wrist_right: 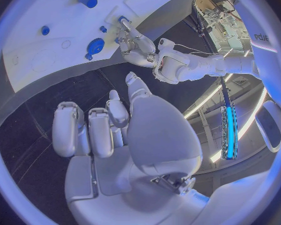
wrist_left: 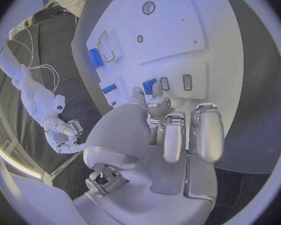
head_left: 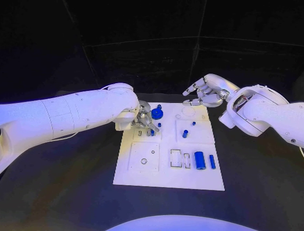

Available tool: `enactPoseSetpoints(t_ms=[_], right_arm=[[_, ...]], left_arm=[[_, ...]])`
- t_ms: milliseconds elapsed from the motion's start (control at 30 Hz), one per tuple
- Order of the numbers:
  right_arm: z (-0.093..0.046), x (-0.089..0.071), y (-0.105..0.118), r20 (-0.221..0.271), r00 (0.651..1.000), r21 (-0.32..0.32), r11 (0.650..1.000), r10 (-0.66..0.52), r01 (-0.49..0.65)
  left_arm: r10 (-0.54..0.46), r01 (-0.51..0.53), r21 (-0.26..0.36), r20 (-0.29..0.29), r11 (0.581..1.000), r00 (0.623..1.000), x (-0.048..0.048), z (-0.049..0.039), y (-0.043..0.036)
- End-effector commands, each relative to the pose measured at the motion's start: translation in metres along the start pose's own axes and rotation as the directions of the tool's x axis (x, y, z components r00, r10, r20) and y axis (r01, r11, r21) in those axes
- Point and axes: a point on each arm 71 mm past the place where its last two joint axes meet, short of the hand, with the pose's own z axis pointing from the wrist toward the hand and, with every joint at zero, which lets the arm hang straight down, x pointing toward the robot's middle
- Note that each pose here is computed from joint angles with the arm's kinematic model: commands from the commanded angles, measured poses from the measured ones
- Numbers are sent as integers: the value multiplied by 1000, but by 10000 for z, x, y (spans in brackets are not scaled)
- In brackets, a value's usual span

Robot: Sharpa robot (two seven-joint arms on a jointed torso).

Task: Assemble the parts on the task board

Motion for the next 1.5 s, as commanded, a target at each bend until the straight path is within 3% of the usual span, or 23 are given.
enactPoseSetpoints(t_ms=[33, 1067, 1500], right_arm=[[7, -2, 14, -7, 1000, -3, 1000, 0, 0], [17, 12, 22, -16, 1000, -4, 1000, 0, -1], [25, 12, 17, -17, 1000, -3, 1000, 0, 0]], left_arm=[[16, -16, -9, -14, 1000, 1000, 1, 4, -6], [26, -27, -11, -38, 1000, 999, 7, 20, 7], [-97, 97, 24, -4, 995, 995, 15, -60, 120]])
